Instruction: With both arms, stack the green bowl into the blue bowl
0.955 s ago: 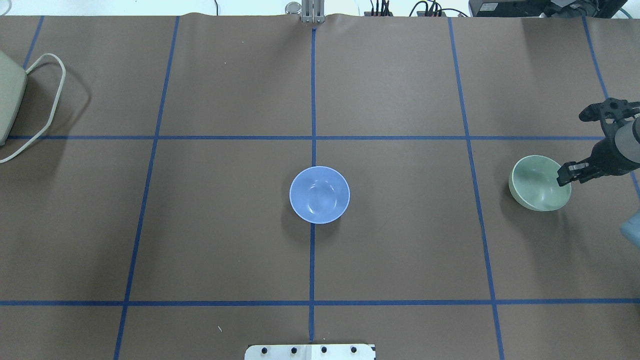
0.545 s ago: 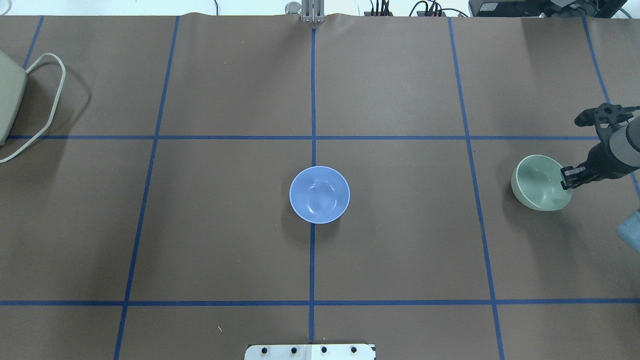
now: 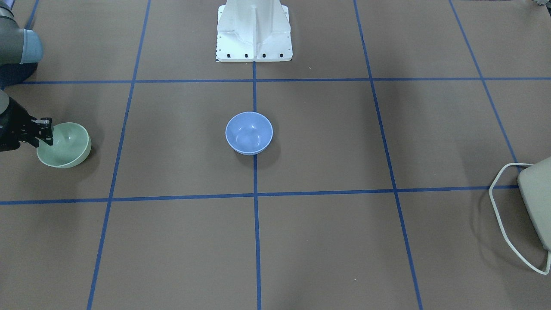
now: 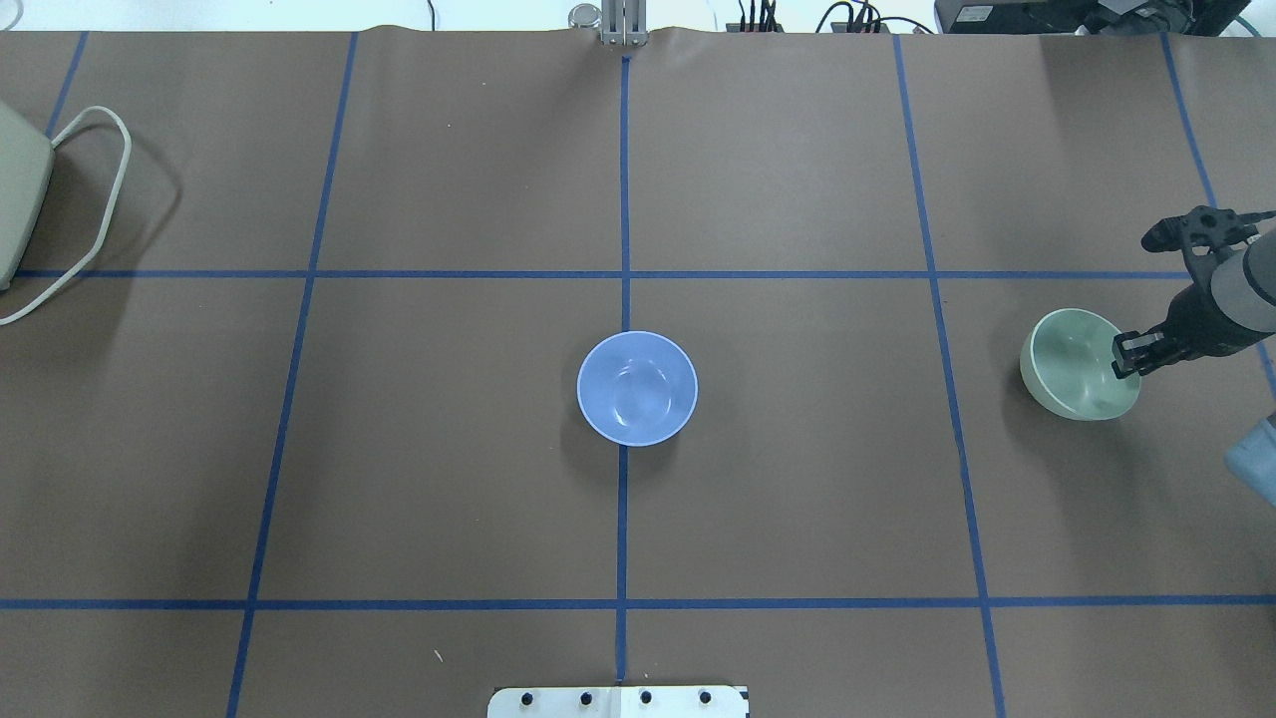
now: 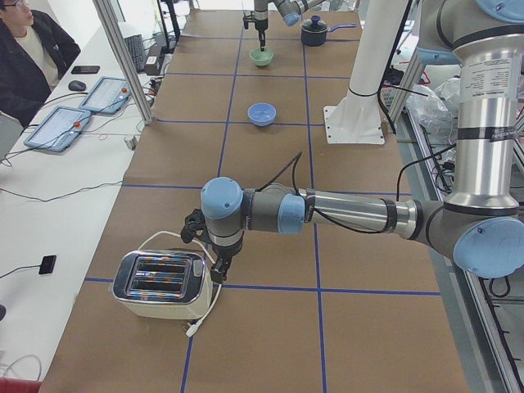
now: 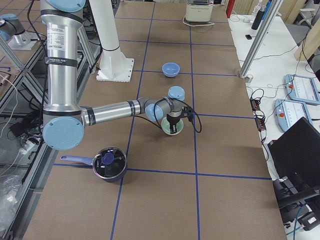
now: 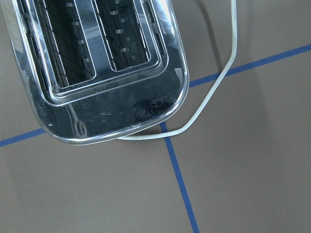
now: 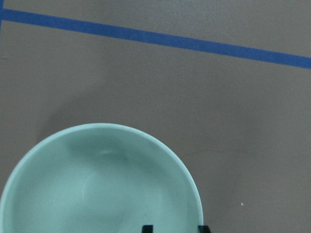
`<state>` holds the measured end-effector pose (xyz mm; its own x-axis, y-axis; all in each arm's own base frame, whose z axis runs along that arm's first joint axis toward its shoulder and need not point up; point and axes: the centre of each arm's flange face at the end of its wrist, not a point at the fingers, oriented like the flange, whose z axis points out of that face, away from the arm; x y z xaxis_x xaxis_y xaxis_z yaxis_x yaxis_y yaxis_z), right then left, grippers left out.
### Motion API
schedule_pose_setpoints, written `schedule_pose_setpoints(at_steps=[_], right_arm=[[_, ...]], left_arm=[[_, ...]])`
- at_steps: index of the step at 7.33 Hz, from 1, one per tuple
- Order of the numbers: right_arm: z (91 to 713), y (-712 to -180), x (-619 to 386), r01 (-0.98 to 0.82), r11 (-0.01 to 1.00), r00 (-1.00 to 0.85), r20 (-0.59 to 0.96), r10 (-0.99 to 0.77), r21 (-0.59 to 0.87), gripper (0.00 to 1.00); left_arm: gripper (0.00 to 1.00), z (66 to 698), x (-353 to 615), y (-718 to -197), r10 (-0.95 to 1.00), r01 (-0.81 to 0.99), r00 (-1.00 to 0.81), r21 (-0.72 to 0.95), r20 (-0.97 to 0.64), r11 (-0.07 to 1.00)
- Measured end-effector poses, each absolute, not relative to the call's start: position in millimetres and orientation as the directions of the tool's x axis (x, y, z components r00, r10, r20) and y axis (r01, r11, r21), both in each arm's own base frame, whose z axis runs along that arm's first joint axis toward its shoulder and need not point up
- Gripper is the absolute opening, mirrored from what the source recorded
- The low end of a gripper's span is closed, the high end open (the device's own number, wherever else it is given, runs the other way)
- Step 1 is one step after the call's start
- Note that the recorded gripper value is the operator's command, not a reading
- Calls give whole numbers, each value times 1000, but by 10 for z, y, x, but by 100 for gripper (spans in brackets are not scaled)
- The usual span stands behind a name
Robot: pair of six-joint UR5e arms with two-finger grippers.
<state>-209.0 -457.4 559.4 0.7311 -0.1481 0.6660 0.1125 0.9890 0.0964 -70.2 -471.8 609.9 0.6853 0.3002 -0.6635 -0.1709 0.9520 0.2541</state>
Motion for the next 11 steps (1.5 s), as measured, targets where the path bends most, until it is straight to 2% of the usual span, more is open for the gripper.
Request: schedule_pose_setpoints(at_steps=[4, 5, 7, 8, 9, 11], right_arm=[[5714, -4591, -2090, 116, 990, 742, 655, -142, 84, 46], [5665, -4595, -2094, 116, 989, 737, 660, -147, 90, 38], [5702, -4599, -2091, 114, 990, 742, 655, -142, 85, 35], [5741, -4599, -2091, 114, 990, 746, 652, -138, 79, 23], [5771, -4599, -2093, 114, 991, 748, 650, -135, 74, 0], [5774, -4605, -2097, 113, 991, 749, 649, -133, 73, 0]], left_arm=[[99, 6163, -694, -4658, 305, -172, 684, 261, -663, 950], [99, 6168, -693, -4657, 305, -172, 684, 260, -663, 950], [99, 6171, -693, -4656, 305, -172, 684, 260, -663, 950], [99, 6172, -693, -4656, 305, -172, 684, 260, -663, 950], [99, 6172, -693, -4656, 305, -172, 684, 260, -663, 950], [99, 6174, -693, -4656, 306, -172, 684, 260, -663, 950]])
